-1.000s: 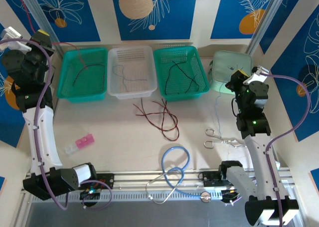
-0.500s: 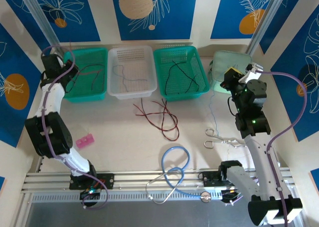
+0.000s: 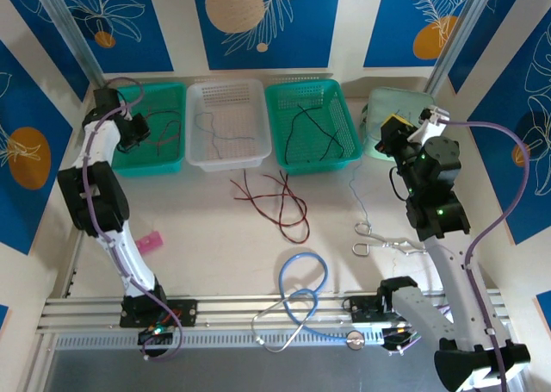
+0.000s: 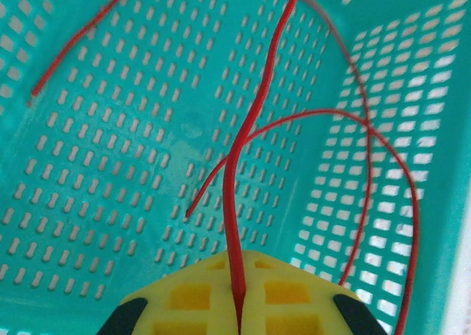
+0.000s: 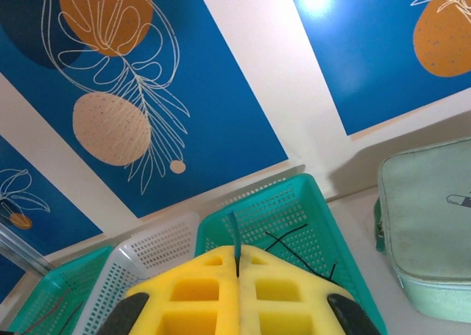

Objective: Untangle the cables

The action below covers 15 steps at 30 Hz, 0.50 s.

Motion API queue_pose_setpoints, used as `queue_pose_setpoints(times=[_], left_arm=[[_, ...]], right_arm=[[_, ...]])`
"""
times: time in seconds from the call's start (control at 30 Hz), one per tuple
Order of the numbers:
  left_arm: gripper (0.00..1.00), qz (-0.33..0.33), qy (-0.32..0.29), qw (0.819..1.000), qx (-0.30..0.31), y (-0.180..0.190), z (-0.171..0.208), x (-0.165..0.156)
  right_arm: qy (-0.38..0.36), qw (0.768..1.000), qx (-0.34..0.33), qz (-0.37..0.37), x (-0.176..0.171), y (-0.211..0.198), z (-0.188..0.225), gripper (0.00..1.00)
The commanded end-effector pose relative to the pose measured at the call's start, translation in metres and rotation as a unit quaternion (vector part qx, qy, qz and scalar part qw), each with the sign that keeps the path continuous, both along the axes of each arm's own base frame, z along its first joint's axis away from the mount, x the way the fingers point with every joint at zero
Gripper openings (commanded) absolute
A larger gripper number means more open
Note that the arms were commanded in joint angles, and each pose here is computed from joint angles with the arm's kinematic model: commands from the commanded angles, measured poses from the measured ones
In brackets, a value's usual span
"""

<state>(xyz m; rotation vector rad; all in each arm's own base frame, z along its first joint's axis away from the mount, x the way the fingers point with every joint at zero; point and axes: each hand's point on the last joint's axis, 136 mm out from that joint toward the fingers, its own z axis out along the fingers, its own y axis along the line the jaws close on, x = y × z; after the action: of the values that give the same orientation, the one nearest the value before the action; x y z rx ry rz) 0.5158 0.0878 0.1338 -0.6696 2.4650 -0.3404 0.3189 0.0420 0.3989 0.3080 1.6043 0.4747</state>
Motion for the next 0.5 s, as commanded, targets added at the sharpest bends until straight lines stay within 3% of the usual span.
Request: queue_pose_setpoints(times=[0.0,0.13,0.3,0.4,0.47], left_arm=[[0.0,-0.029,0.06,0.998,-0.002,-0.01,-0.027,-0.004],[0.0,-0.05,0.097,0.994,-0.012,-0.018,-0.052,-0.004],[0.02,-0.05,0.099,0.994,-0.02,-0.018,-0.058,0.0],[0.16,-0.049,0.098,0.994,-0.027,-0.019,-0.055,0.004],[0.4,-0.048,0.089,0.995,-0.026,-0.02,-0.044,0.007]], right_arm=[[-0.029,0.999,-0.006,0.015,-0.01,0.007,0.025,0.0],[-0.04,0.999,-0.014,0.032,-0.014,0.019,0.036,0.0],[-0.045,0.998,-0.026,0.044,-0.017,0.029,0.044,0.0],[-0.052,0.997,-0.027,0.05,-0.02,0.034,0.05,0.0],[-0.059,0.996,-0.028,0.057,-0.023,0.037,0.056,0.0]])
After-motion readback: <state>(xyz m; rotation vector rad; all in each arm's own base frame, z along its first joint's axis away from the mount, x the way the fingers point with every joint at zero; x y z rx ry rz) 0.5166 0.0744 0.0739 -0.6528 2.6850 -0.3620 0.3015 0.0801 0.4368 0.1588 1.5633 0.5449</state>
